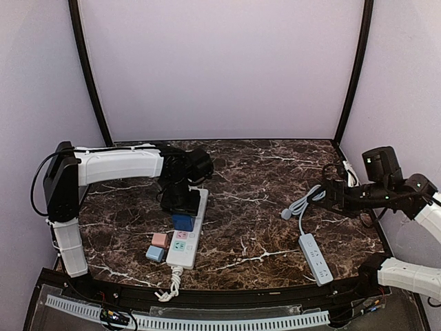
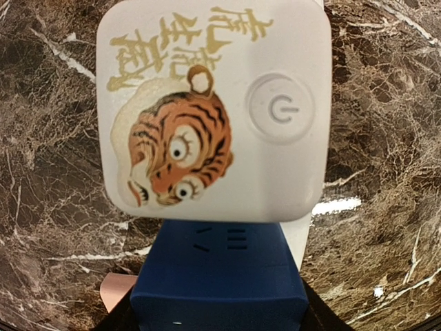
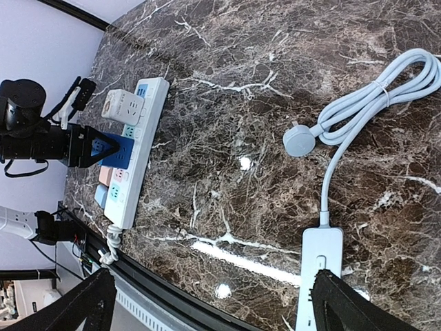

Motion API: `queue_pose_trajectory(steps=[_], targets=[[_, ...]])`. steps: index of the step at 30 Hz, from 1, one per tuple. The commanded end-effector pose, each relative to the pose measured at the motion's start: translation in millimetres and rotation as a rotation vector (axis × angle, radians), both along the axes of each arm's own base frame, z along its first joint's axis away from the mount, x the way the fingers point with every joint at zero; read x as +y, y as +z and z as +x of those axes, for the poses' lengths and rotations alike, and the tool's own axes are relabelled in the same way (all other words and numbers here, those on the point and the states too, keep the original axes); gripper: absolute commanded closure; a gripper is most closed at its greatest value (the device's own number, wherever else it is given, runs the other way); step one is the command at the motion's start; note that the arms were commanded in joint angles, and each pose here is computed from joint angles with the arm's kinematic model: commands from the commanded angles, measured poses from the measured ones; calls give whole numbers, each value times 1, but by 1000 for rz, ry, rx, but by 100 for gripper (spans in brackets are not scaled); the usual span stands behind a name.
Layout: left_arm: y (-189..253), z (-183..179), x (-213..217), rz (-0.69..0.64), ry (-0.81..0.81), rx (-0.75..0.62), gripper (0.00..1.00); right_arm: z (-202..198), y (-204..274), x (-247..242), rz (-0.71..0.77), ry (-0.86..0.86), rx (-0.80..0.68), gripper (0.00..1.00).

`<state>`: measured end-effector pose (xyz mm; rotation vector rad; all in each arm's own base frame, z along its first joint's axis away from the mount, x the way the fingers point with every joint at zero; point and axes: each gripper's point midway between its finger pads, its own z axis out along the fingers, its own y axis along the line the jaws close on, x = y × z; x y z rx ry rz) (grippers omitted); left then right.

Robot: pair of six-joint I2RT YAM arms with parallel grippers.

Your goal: Insert the plug

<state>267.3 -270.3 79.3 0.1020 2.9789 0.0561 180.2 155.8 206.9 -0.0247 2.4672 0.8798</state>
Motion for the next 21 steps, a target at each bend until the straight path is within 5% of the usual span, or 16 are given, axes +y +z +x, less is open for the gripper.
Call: queue_pose_trajectory(steps=[1, 10, 21], targets=[[-53, -12, 16, 69, 48, 79, 99, 1, -7, -4, -14, -20, 12, 1], [-69, 0, 6, 74, -33, 83, 99, 3, -16, -3, -28, -23, 39, 1], [-44, 60, -12, 35, -35, 2, 99, 18, -16, 3, -46, -29, 55, 1]])
